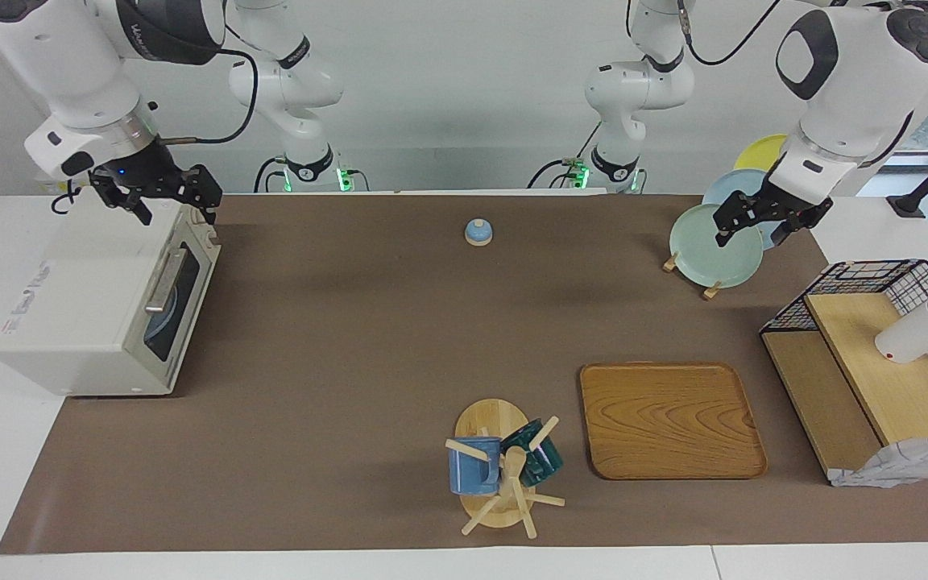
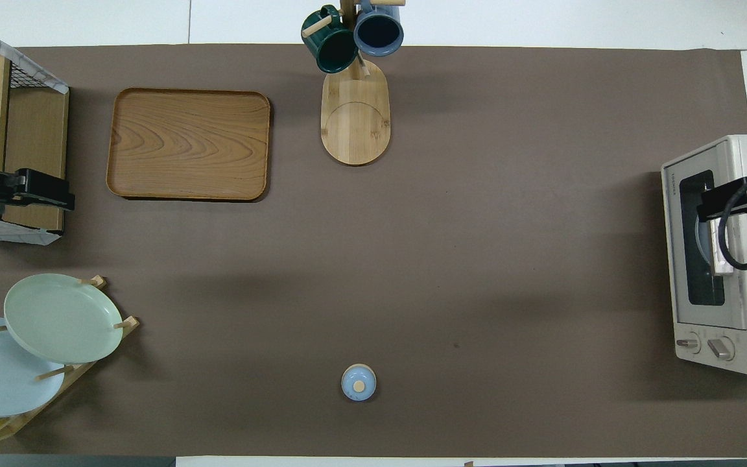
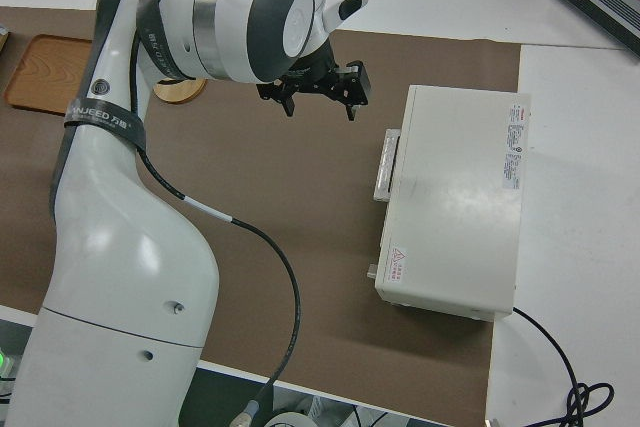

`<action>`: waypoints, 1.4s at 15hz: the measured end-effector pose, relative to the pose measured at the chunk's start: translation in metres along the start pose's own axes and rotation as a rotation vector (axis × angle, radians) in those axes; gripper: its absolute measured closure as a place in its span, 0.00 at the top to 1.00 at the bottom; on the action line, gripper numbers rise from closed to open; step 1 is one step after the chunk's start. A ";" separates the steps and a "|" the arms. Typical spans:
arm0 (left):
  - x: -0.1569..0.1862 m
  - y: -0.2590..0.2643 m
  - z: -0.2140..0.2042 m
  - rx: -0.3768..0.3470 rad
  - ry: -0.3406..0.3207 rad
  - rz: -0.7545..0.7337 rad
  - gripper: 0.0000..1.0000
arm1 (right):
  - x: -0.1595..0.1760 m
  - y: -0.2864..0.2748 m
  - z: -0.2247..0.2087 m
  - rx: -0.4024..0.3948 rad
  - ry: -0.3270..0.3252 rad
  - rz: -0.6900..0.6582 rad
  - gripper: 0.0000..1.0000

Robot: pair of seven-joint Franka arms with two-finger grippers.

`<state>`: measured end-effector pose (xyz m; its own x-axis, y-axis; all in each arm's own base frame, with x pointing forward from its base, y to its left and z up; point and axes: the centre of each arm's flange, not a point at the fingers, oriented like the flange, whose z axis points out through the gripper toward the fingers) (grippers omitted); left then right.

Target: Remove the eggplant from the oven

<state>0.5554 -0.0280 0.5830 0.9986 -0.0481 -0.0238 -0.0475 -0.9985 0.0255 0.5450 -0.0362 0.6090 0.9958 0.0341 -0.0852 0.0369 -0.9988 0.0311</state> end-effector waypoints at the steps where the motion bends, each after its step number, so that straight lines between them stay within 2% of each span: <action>1: 0.000 0.000 0.000 0.000 0.000 0.000 1.00 | 0.001 0.000 0.001 -0.001 0.006 -0.027 0.90; 5: 0.000 0.000 0.000 0.000 0.000 0.000 1.00 | 0.002 0.002 0.011 0.000 0.008 -0.067 0.47; 9: 0.000 0.000 0.000 0.000 0.000 0.000 1.00 | -0.001 0.021 0.034 0.003 0.017 -0.009 0.06; 10: 0.000 0.000 0.000 0.000 0.000 0.000 1.00 | -0.001 0.030 0.042 0.001 0.020 0.049 0.01; 13: 0.000 0.000 0.000 0.000 0.000 0.000 1.00 | 0.003 0.042 0.071 -0.050 0.022 0.190 0.01; 18: 0.000 0.000 0.000 0.000 0.000 0.000 1.00 | 0.011 0.047 0.115 -0.122 0.018 0.199 0.01; 21: 0.000 0.000 0.000 0.000 0.000 0.000 1.00 | 0.008 0.056 0.128 -0.130 0.015 0.206 0.01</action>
<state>0.5554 -0.0279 0.5830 0.9986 -0.0481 -0.0238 -0.0475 -0.9985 0.0255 0.5444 -0.0967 0.4831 0.9845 -0.1686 -0.0492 -0.1577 -0.9720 0.1744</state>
